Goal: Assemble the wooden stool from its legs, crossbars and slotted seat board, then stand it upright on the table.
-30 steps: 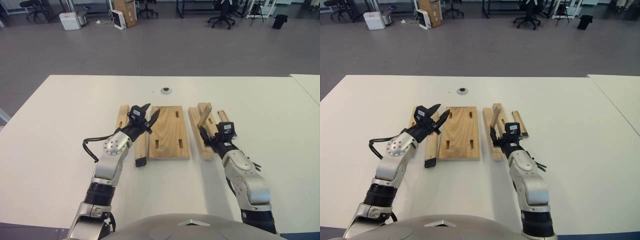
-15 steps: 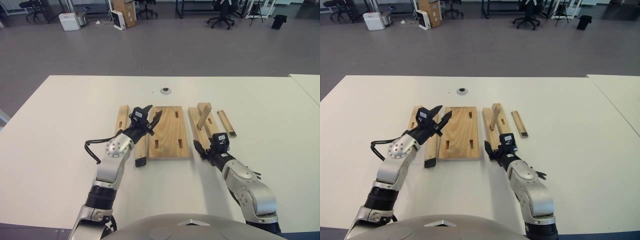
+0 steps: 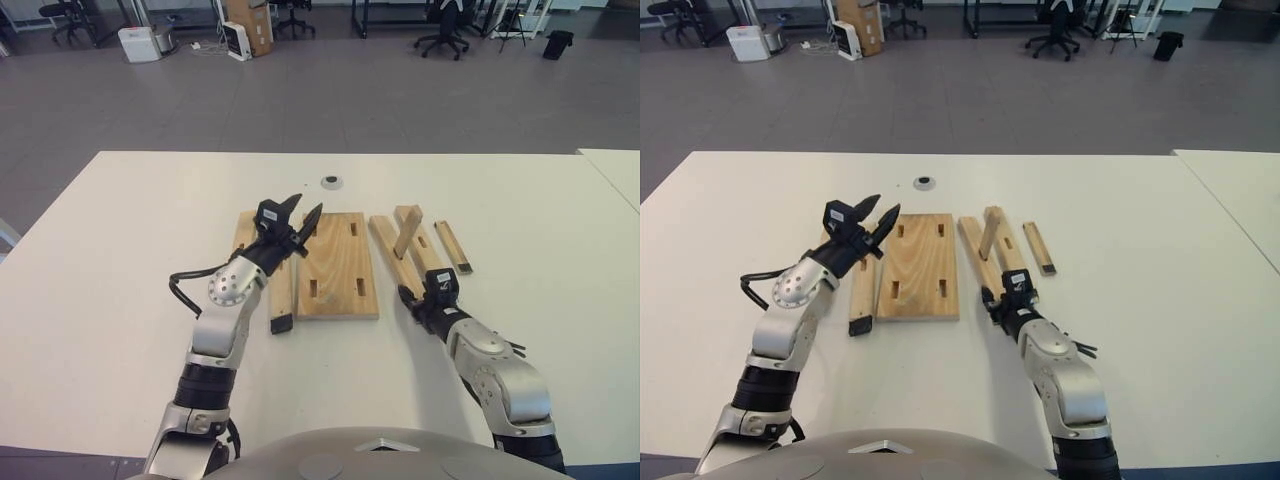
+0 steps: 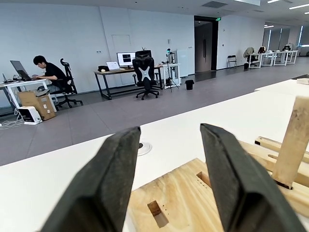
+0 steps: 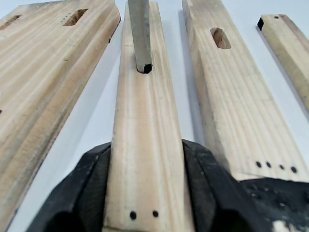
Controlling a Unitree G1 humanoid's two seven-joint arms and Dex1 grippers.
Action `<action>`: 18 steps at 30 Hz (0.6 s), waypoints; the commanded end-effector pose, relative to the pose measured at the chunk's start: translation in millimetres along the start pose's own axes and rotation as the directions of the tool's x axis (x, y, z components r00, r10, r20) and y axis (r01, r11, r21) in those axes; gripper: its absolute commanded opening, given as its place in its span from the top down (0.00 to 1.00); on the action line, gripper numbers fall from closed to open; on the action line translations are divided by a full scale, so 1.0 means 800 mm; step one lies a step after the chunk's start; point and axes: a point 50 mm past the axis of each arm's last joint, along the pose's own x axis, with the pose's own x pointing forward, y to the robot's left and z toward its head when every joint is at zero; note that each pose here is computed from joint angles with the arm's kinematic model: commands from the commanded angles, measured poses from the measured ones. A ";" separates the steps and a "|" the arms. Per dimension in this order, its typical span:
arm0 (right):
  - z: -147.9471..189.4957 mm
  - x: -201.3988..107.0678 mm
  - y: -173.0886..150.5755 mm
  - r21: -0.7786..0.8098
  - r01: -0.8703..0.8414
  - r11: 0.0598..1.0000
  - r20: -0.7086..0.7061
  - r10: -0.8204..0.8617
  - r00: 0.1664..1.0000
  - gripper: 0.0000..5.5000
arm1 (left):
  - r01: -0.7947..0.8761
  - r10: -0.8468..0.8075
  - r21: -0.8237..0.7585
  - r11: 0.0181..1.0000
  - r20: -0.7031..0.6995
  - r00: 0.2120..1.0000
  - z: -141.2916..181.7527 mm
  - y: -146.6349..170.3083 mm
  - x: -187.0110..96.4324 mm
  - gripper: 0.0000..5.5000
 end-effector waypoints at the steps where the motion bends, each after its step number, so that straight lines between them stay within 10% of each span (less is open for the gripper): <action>1: 0.022 0.007 0.001 0.064 -0.061 0.996 0.073 0.056 0.996 0.63 | 0.014 -0.012 -0.042 0.999 0.051 0.999 0.020 0.015 0.003 0.59; 9: 0.178 -0.022 -0.009 0.104 -0.443 0.891 0.534 0.325 0.780 0.63 | 0.194 -0.161 -0.145 0.970 0.212 0.964 0.105 0.068 0.049 0.59; 18: 0.221 -0.066 0.008 -0.018 -0.757 0.653 0.508 0.658 0.556 0.63 | 0.496 -0.436 -0.298 0.815 0.247 0.865 0.157 0.058 0.074 0.47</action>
